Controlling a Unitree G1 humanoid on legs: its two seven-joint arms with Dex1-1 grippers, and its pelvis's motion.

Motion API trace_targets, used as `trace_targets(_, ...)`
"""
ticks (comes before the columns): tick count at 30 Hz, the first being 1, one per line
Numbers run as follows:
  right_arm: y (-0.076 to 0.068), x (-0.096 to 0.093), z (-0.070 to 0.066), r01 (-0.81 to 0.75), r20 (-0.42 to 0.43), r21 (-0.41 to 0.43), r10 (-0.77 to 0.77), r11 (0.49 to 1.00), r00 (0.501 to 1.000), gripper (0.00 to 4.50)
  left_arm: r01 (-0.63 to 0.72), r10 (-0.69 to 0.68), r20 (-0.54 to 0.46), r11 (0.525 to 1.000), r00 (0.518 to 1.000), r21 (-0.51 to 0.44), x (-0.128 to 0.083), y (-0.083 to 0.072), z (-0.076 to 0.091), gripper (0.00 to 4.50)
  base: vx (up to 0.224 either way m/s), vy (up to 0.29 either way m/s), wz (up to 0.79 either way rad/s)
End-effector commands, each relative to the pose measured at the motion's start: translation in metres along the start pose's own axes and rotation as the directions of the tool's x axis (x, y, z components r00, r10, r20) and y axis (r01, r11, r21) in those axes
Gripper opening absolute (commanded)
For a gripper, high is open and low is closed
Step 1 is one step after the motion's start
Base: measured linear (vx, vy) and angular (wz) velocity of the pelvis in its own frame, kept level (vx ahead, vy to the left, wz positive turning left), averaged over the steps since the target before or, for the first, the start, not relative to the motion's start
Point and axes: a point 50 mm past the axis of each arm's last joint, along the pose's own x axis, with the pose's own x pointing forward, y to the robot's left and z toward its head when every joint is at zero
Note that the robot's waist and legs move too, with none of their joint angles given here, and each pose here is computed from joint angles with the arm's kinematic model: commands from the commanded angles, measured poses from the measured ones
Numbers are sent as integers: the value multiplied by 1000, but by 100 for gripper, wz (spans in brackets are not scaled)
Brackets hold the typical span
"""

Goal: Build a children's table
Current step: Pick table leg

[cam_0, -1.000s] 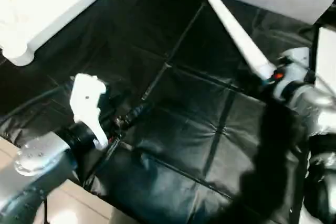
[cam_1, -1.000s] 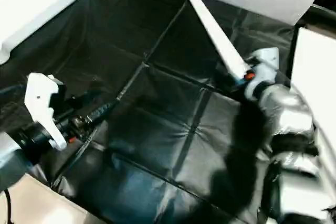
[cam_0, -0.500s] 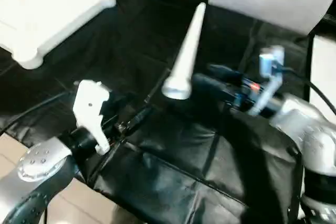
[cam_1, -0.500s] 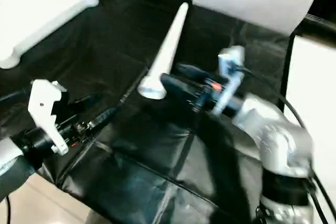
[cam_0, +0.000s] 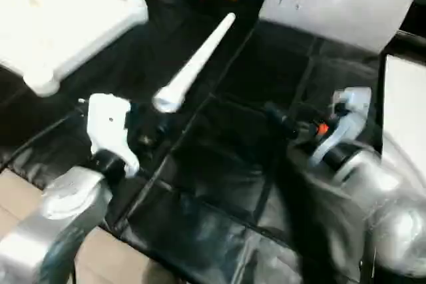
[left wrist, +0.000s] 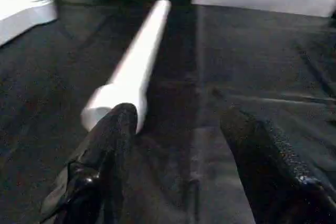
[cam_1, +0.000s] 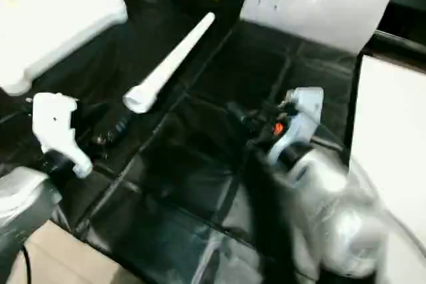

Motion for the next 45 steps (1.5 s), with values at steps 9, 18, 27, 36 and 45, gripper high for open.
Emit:
trace_targets(9,17,0,-3,2,17,-18,-1,1000,1000,450,-30,30,5,999,1000,37,-2,3,0,312,-26,280,-61)
trace_targets(18,9,0,-14,51,-40,-50,-53,997,998,450,-70,70,-18,997,997,17,-16,1,-7,312,-61,251,-66)
trace_targets(27,9,3,-17,43,-76,-151,-55,988,996,450,-95,94,-42,996,995,-4,-25,-6,-14,312,-78,255,1)
trace_targets(36,11,3,-13,20,-46,-166,-28,986,999,450,-155,155,-40,988,987,-10,-19,-6,-16,312,-53,293,0)
trace_targets(45,13,3,-14,10,-44,-158,-17,987,999,450,-148,148,-6,989,989,-22,-16,-6,-13,312,-73,215,0)
